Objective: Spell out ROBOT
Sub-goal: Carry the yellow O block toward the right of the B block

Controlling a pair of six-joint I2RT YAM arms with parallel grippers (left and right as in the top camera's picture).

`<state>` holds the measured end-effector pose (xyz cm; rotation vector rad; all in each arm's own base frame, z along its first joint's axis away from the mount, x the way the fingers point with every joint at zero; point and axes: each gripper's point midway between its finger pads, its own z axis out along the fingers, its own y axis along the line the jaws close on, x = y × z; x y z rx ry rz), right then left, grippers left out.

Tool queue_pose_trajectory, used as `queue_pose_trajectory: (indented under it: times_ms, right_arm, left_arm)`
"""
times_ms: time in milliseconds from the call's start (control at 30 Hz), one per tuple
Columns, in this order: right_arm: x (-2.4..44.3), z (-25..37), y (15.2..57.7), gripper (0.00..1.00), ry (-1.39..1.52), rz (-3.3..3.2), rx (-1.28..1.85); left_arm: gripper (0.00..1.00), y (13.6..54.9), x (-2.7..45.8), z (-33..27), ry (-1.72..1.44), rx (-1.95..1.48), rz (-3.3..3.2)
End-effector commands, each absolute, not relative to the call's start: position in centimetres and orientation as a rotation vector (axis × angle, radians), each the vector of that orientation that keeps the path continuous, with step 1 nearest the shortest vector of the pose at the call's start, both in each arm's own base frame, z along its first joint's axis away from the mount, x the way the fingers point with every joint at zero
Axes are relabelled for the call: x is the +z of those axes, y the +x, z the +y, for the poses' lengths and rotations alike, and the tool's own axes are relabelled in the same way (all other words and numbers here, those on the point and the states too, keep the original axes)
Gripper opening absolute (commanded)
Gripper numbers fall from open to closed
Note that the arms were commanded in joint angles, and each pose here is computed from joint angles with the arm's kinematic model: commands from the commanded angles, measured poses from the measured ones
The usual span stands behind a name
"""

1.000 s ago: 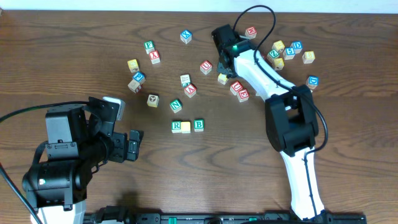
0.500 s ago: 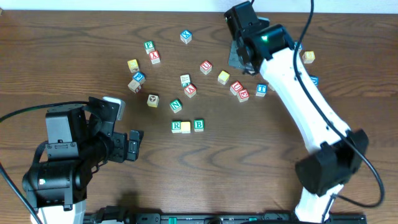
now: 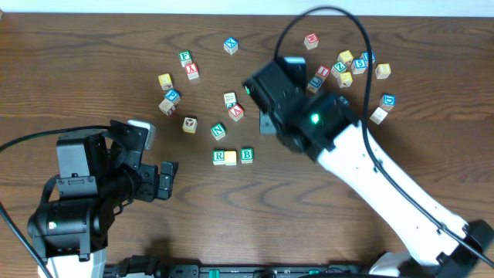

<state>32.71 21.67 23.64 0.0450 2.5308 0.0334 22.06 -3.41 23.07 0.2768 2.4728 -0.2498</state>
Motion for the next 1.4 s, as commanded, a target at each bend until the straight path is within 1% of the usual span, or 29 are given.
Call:
queue_pose_trajectory:
  times_ms: [0, 167, 267, 400, 700, 967, 1233, 1367]
  right_arm:
    - [20.4, 20.7, 30.8, 0.01, 0.143, 2.541, 0.013]
    - [14.5, 21.1, 28.7, 0.01, 0.198, 2.620, 0.085]
    - [10.6, 20.5, 27.5, 0.01, 0.312, 2.661, 0.093]
    - [7.8, 20.1, 26.4, 0.01, 0.397, 2.685, 0.114]
    - [4.6, 19.4, 25.3, 0.01, 0.449, 2.696, 0.135]
    - [2.4, 20.8, 26.3, 0.10, 0.375, 2.698, 0.170]
    - [2.9, 21.7, 27.6, 0.13, 0.331, 2.668, 0.203]
    - [2.5, 22.1, 28.0, 0.14, 0.310, 2.663, 0.207]
  left_arm:
    - [0.97, 22.1, 23.4, -3.5, 0.287, -0.256, 2.462]
    - [0.97, 22.1, 23.4, -3.5, 0.287, -0.256, 2.462]
    - [0.97, 22.1, 23.4, -3.5, 0.287, -0.256, 2.462]
    - [0.97, 22.1, 23.4, -3.5, 0.287, -0.256, 2.462]
    - [0.97, 22.1, 23.4, -3.5, 0.287, -0.256, 2.462]
    - [0.97, 22.1, 23.4, -3.5, 0.287, -0.256, 2.462]
    - [0.97, 22.1, 23.4, -3.5, 0.287, -0.256, 2.462]
    - [0.97, 22.1, 23.4, -3.5, 0.287, -0.256, 2.462]
